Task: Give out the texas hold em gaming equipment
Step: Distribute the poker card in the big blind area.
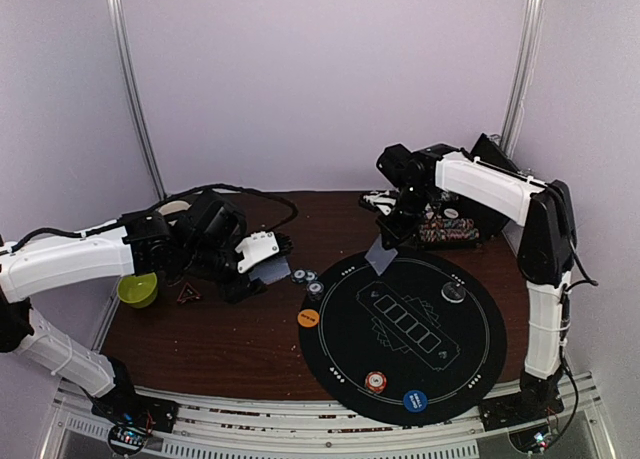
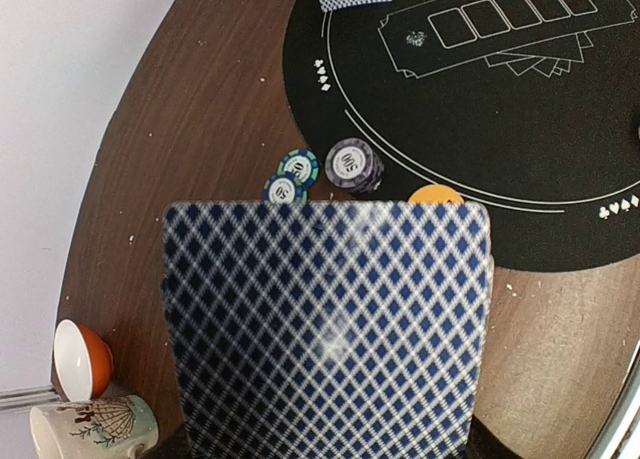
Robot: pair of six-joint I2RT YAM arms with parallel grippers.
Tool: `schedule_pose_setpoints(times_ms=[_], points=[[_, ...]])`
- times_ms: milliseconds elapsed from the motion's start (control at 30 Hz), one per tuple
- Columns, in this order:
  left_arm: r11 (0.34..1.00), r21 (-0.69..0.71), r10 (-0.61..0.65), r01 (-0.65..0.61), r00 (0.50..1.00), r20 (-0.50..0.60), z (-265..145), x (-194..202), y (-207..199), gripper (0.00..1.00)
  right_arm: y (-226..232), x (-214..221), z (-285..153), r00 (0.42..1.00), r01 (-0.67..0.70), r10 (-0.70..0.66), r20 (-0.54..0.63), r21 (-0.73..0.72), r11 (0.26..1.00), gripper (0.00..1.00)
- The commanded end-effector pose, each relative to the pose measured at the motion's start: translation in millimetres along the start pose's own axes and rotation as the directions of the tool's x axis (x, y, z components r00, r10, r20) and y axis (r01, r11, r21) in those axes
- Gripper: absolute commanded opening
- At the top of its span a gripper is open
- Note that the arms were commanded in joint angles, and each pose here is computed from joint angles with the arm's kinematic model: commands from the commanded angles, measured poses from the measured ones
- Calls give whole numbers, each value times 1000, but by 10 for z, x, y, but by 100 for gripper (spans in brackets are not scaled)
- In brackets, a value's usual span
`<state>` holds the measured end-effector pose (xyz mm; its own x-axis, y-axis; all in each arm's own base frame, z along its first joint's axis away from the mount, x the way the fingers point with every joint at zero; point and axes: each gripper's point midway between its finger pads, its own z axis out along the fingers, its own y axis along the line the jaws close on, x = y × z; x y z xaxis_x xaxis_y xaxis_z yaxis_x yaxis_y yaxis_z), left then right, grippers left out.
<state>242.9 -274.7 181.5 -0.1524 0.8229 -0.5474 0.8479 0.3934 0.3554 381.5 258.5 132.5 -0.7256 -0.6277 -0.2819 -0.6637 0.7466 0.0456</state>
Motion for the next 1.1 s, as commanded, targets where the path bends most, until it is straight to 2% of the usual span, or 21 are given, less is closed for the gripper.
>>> schedule_pose_setpoints(times_ms=[0,133,267,933,1000,1067], points=[[999,-40,3,-1,998,60,-70,-136,97,61,600,80,-169,996,81,-84,-10,-200,977,0],[999,-44,3,0,998,61,-86,-119,99,61,1160,234,-225,985,155,-172,-15,-361,920,0],[999,-48,5,-2,998,67,-106,-127,108,62,1458,350,-301,976,194,-216,-5,-422,886,0],[999,-45,3,1,997,76,-124,-126,98,62,1501,430,-300,983,162,-184,-17,-401,902,0],[999,-46,2,2,997,76,-126,-129,102,62,1508,395,-282,988,138,-154,-9,-398,907,0],[999,-47,2,1,997,77,-129,-132,105,62,1523,299,-228,998,61,-64,6,-404,913,0]])
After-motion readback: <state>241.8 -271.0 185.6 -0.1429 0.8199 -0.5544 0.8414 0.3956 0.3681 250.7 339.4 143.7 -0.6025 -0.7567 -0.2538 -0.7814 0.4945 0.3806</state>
